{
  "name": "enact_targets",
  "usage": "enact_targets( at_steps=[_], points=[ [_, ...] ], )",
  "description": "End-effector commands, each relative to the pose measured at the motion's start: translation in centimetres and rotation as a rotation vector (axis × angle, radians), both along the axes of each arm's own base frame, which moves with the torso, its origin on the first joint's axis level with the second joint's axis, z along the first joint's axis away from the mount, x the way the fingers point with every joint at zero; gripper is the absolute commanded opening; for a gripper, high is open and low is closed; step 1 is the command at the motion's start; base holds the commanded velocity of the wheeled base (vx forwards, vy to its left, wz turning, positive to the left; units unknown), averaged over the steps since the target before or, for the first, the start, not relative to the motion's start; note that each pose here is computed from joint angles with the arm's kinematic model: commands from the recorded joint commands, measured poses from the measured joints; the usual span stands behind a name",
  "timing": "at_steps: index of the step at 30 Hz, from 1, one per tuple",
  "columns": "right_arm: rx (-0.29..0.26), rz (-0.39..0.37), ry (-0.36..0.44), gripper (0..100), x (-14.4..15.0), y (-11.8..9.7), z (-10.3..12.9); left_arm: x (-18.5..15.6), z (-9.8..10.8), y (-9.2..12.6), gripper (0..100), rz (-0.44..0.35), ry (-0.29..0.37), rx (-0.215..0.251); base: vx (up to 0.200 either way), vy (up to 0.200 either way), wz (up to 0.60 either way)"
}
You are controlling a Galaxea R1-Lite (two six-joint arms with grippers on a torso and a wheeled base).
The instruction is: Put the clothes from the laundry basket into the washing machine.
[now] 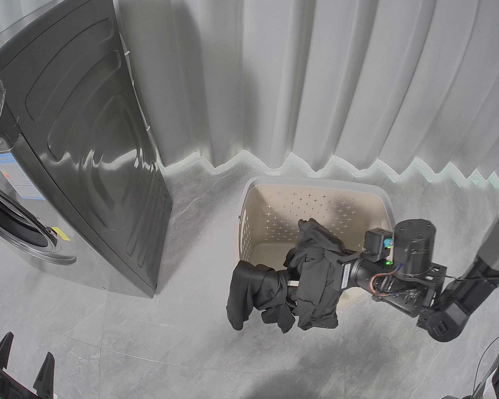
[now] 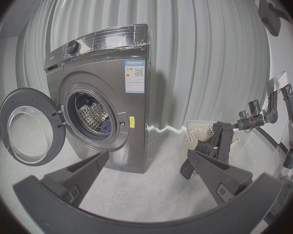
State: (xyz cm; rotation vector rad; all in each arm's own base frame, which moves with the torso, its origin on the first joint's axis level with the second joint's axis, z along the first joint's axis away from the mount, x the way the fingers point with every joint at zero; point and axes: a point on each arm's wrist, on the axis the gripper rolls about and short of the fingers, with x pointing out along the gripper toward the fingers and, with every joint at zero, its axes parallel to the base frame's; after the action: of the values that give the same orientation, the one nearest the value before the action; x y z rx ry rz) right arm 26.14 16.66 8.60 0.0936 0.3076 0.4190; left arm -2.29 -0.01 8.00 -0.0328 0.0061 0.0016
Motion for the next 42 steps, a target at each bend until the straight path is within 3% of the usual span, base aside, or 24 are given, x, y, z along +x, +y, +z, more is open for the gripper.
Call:
enact_targets(
  at_steps=[1,5,8,14,22,38,42],
  points=[
    [0.110,0.010,-0.169,0,-4.8,-3.0,6.6,0.0,-0.4,0.0,100,0.000,0.002,0.005,0.000,0.000,0.00],
    [0.173,0.008,-0.271,0,-6.6,-4.4,9.6,0.0,-0.4,0.0,100,0.000,0.002,0.010,0.000,0.000,0.00],
    [0.192,0.014,-0.304,0,-7.5,-4.7,10.7,0.0,-0.4,0.0,100,0.000,0.002,0.011,0.000,0.000,0.00],
    [0.145,0.006,-0.371,0,-7.7,-5.2,12.0,0.0,-0.4,0.0,100,-0.002,0.002,0.011,0.000,0.000,0.00],
    [0.099,0.007,-0.279,0,-8.8,-5.9,11.3,0.0,-0.4,0.0,100,-0.006,0.001,0.011,-0.200,0.000,0.00],
    [0.113,0.039,-0.295,0,-9.7,-6.1,11.6,0.0,-0.4,0.0,100,-0.006,0.001,0.010,-0.200,0.000,0.00],
    [0.110,0.040,-0.291,0,-9.8,-6.1,11.5,0.0,-0.4,0.0,100,-0.006,0.000,0.011,0.000,0.000,0.00]
  ],
)
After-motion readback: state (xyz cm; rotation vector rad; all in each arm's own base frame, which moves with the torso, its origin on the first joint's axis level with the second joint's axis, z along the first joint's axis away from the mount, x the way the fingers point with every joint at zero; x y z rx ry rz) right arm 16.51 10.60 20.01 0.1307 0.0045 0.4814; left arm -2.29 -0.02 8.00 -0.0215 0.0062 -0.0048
